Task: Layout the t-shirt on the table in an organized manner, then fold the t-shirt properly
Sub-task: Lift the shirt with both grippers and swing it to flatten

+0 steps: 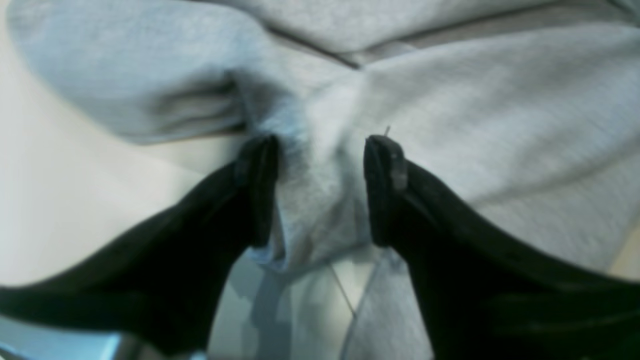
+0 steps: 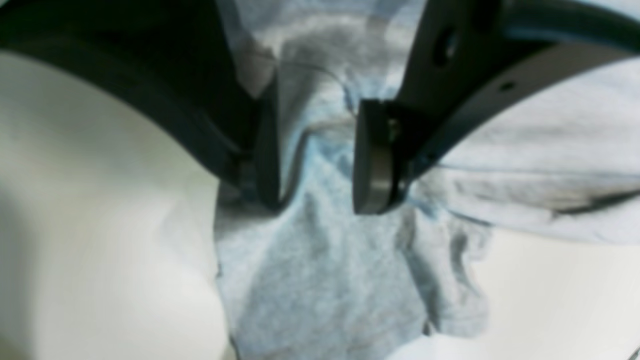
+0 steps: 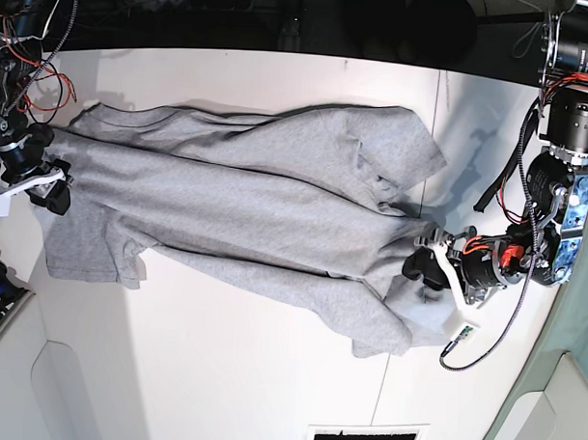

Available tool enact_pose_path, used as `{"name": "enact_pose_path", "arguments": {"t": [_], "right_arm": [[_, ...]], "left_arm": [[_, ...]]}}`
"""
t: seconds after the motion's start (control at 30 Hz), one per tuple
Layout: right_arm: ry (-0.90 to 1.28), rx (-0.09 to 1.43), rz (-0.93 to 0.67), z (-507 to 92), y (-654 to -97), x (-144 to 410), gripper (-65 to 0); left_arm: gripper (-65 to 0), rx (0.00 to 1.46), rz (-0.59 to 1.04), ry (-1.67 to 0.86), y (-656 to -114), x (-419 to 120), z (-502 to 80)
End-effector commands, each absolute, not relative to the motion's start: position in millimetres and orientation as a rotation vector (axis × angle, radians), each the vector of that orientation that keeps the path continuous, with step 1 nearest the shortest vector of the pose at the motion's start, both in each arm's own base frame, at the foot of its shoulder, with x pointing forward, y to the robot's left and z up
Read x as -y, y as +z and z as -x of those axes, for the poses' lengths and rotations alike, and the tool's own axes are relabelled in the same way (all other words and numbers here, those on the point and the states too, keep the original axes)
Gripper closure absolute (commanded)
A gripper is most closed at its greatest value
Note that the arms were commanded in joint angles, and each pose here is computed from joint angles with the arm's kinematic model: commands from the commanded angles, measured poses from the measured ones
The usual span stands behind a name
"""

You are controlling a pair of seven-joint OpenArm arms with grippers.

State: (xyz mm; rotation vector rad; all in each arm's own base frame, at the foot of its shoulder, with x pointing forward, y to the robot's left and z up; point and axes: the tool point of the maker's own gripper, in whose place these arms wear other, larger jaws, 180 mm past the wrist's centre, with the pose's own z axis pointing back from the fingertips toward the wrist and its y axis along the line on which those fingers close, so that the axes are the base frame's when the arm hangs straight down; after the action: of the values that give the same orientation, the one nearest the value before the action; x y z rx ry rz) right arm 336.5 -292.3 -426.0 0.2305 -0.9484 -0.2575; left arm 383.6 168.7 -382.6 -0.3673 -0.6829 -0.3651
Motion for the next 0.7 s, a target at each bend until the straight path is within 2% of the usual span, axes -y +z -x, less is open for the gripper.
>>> {"name": "enact_pose_path", "arguments": {"t": [0.0, 0.23, 0.3, 0.4, 0.53, 0.67], "right_arm": [[-0.234, 1.063, -0.251, -356.8, -391.3, 294.4, -24.7], [-0.12, 1.239, -0.31, -400.5, -325.8, 246.3, -25.0], [-0.041, 1.24, -0.305, -417.4, -319.0, 222.5, -28.1], [0.123, 1.212, -0.284, -438.9, -316.8, 178.4, -34.4], [0.318, 1.111, -0.271, -453.7, -338.2, 124.2, -35.0], [0.452, 0.997, -0.309, -457.7, -366.9, 76.2, -34.9]], "left_arm": [[-31.8, 0.744, 0.379, -0.385, -361.4, -173.9, -393.1], [-31.8, 0.799, 0.42, -0.419, -344.9, -182.7, -356.4], [-31.8, 0.79, 0.418, -0.422, -348.8, -182.3, -344.1], [-31.8, 0.726, 0.431, -0.409, -372.2, -179.5, -319.5], [-31.8, 0.64, 0.43, -0.389, -403.8, -172.6, -288.5], [-31.9, 0.626, 0.408, -0.361, -417.1, -168.8, -282.7]]}}
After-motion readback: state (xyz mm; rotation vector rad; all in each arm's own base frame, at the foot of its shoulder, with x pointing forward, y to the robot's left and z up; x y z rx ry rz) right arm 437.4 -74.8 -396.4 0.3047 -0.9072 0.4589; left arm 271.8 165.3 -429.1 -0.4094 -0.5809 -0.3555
